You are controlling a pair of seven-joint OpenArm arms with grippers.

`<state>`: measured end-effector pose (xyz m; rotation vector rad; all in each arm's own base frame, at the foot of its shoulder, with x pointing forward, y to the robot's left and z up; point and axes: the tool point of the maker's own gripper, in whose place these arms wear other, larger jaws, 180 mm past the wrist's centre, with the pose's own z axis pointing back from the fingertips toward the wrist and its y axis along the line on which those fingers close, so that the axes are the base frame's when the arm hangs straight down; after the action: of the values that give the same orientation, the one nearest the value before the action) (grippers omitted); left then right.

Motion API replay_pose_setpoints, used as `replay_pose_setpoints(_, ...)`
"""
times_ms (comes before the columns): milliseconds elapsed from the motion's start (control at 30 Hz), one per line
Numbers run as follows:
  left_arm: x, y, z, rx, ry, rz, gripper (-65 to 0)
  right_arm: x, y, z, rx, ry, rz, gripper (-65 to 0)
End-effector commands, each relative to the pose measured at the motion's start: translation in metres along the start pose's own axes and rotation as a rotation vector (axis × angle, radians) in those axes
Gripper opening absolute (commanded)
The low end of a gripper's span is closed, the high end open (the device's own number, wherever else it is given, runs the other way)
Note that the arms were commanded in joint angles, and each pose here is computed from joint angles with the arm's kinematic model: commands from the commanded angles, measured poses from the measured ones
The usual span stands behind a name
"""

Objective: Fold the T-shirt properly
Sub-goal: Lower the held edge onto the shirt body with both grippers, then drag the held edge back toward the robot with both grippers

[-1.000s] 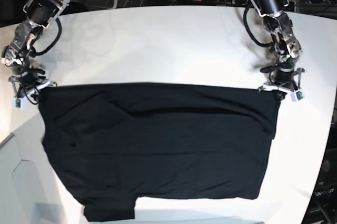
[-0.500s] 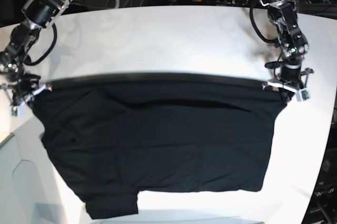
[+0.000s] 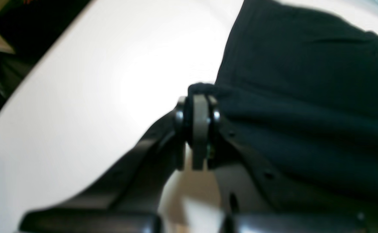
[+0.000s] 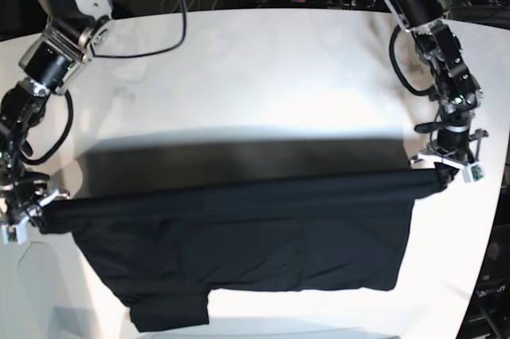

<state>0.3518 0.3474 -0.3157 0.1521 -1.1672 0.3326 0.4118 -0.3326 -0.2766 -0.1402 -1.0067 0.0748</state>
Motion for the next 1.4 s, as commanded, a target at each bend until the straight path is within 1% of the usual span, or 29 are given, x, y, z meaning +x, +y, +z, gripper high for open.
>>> replay_pose_setpoints(0,0.031,0.013,0.001,0.037,-0.081,0.004,-64.9,0.026,-0.013,0.007,-0.028,-0.068,0.021,-65.0)
replay_pose_setpoints(133,0.029,0.017,0.001,0.047,-0.067,0.011,-64.9,0.016,-0.011,0.006,-0.023,-0.048,0.020,-65.0)
replay_pose_setpoints(267,0.012,0.030,0.009,0.073,-0.034,0.011,-64.9,-0.025,-0.003,0.007,-0.005,0.031,0.023,-65.0)
replay_pose_setpoints(367,-0.004,0.036,0.015,0.084,0.001,0.002,-64.9,-0.056,0.010,0.010,0.015,0.081,0.011,-65.0)
replay_pose_setpoints(500,-0.029,0.044,0.025,0.095,0.059,-0.019,-64.9,-0.083,0.020,0.028,0.012,0.118,0.043,-65.0)
replay_pose_setpoints(633,-0.058,0.050,0.037,0.104,0.124,-0.033,-64.9,-0.102,0.031,0.051,0.005,0.138,0.090,-65.0)
replay_pose_setpoints(800,-0.085,0.050,0.051,0.105,0.181,-0.030,-64.9,-0.134,0.042,0.078,0.006,0.195,0.116,-65.0)
replay_pose_setpoints(867,-0.091,0.047,0.057,0.102,0.188,-0.029,-64.9,-0.144,0.037,0.091,-0.020,0.210,0.106,-65.0)
replay_pose_setpoints(933,-0.091,0.045,0.063,0.100,0.186,-0.036,-64.9,-0.153,0.036,0.101,-0.039,0.221,0.084,-65.0)
replay_pose_setpoints(1033,-0.094,0.045,0.075,0.100,0.190,-0.057,-64.9,-0.163,0.035,0.110,-0.046,0.213,0.071,-65.0)
replay_pose_setpoints(1133,-0.106,0.046,0.086,0.104,0.218,-0.060,-64.9,-0.173,0.036,0.118,-0.043,0.206,0.070,-65.0)
replay_pose_setpoints(1367,-0.127,0.080,0.114,0.196,0.266,-0.033,-64.9,-0.193,0.040,0.135,-0.024,0.206,0.084,-65.0)
